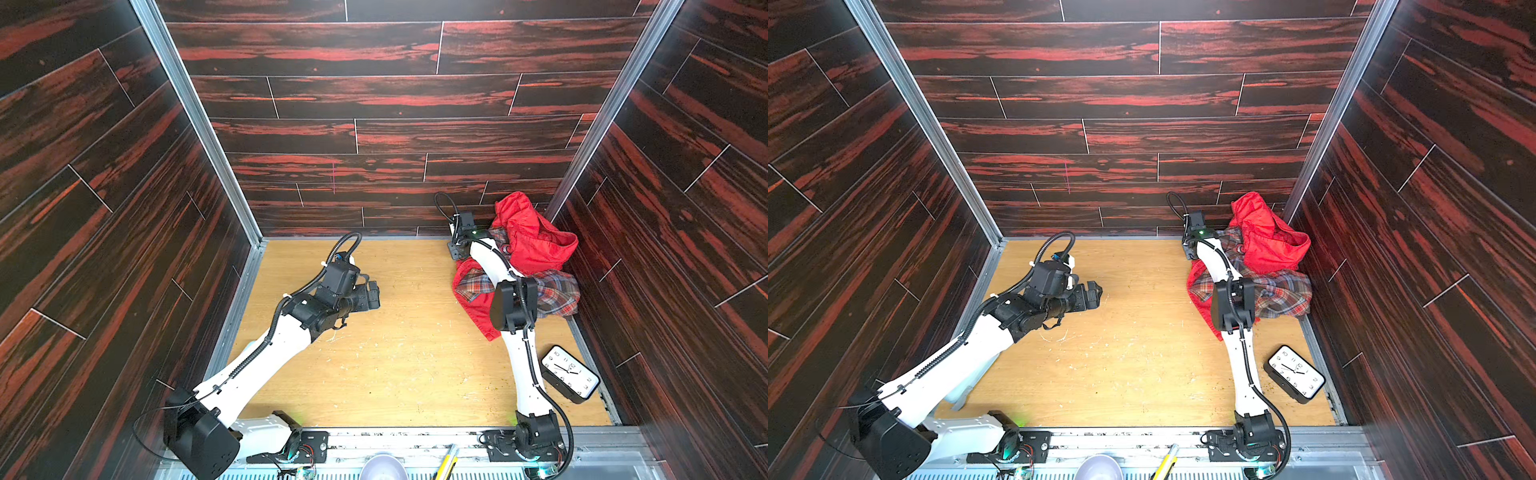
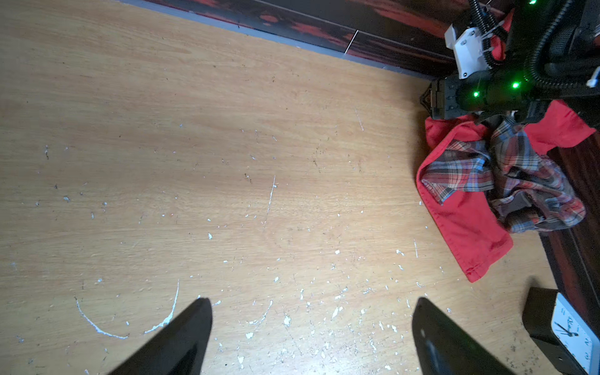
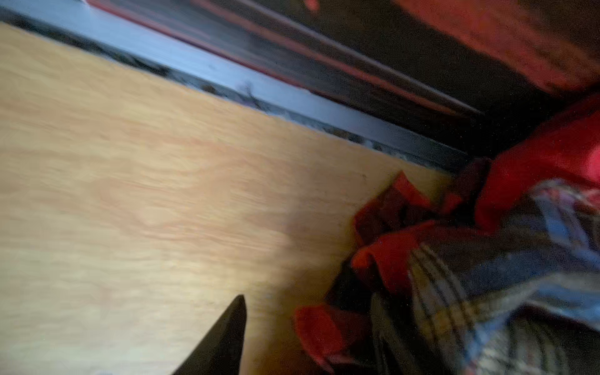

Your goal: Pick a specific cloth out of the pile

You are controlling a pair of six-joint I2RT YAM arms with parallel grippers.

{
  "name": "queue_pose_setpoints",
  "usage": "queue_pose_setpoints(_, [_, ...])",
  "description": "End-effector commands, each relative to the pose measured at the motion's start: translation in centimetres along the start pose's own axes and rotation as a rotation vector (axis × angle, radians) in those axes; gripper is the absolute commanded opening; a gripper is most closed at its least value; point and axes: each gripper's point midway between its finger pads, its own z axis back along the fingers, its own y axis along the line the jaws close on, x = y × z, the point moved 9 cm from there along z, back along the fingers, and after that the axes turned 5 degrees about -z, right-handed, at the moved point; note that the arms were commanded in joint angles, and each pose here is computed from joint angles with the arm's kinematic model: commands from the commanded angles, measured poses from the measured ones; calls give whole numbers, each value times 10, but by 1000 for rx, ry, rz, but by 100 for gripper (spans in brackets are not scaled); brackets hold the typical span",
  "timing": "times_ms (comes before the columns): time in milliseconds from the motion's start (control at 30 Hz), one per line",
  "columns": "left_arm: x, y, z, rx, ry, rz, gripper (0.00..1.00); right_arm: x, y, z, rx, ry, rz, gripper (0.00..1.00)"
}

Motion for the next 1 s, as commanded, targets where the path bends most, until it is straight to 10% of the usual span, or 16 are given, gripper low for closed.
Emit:
queue_pose_setpoints(0, [-1, 0, 0, 7, 14, 8, 99, -21, 11, -31, -38, 60, 43, 63])
queue_pose_setpoints(367, [-3, 0, -1, 11, 19, 7, 99, -32, 11, -44, -100, 88, 80, 61])
queue_pose_setpoints(667, [-1, -1, -2, 8, 18, 8, 99, -1, -1, -15, -72, -9, -4, 0])
queue_pose_setpoints(967, [-2, -2, -6, -12, 24, 13, 99, 66, -34, 92, 62, -273, -140, 0])
